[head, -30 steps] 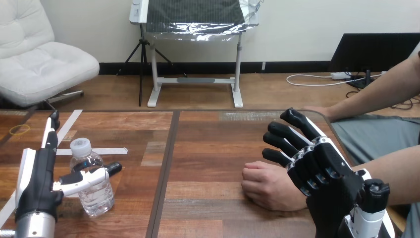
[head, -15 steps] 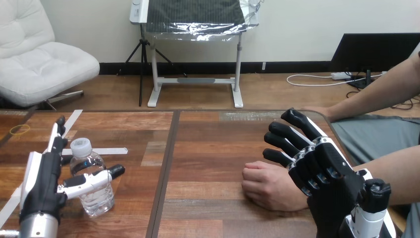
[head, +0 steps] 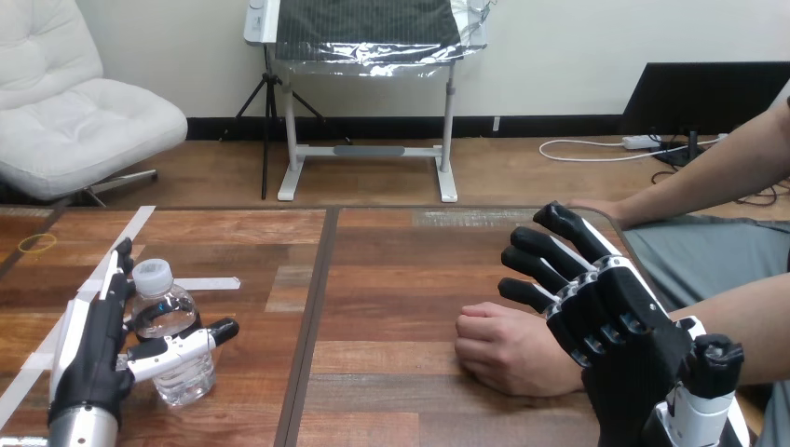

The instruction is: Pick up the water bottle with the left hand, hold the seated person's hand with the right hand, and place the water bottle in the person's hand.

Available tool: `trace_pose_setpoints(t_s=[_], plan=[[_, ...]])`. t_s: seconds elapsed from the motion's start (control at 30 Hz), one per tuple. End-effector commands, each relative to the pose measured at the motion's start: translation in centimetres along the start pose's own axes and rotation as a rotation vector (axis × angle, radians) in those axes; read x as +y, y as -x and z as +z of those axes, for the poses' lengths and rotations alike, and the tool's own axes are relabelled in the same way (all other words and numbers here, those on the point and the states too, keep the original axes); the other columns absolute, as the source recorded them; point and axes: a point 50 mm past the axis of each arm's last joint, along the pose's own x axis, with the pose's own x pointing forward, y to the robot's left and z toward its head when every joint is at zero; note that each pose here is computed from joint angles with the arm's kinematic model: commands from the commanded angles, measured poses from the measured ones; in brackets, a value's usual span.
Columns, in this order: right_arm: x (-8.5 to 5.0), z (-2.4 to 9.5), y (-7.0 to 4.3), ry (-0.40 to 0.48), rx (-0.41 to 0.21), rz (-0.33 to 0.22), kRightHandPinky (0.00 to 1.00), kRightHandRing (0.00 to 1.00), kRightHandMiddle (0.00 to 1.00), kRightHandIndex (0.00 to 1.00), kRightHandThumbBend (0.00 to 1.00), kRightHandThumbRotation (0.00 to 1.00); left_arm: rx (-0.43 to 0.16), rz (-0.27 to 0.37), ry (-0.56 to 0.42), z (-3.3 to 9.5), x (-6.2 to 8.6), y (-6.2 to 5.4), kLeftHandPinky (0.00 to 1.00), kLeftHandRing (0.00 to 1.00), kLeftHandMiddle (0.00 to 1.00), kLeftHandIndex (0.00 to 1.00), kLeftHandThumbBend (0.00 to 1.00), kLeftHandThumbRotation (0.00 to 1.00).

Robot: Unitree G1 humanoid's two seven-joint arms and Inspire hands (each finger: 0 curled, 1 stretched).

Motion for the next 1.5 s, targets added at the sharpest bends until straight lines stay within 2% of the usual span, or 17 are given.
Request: trace_pose_setpoints(t_s=[0.0, 0.3, 0.5, 0.73, 1.47], plan=[[-0.1, 0.7, -1.1, 0.01, -0.072, 0.025, 0.8, 0.84, 0.84, 0.87, 0.92, 1.0, -0.095, 0.003, -0.009, 2.5, 0.0, -2.2, 0.76, 0.92, 0.98, 1.0, 0.96, 0.19], [-0.1, 0.7, -1.2, 0.016, -0.075, 0.033, 0.79, 0.84, 0.84, 0.87, 0.92, 1.0, -0.06, -0.01, -0.013, 2.3, -0.3, -2.8, 0.83, 0.98, 1.0, 1.0, 0.94, 0.2], [-0.2, 0.7, -1.2, 0.021, -0.078, 0.032, 0.79, 0.84, 0.84, 0.87, 0.92, 1.0, -0.04, -0.016, -0.015, 2.3, -0.6, -3.1, 0.86, 1.0, 1.0, 1.0, 0.94, 0.23], [-0.2, 0.8, -1.2, 0.026, -0.08, 0.03, 0.79, 0.84, 0.83, 0.87, 0.92, 1.0, -0.023, -0.017, -0.001, 2.3, -0.9, -3.5, 0.89, 1.0, 1.0, 1.0, 0.92, 0.22], [-0.1, 0.9, -1.2, 0.035, -0.084, 0.032, 0.78, 0.83, 0.83, 0.86, 0.92, 1.0, 0.009, -0.019, 0.041, 2.0, -1.6, -4.2, 0.93, 1.0, 1.0, 1.0, 0.9, 0.19]])
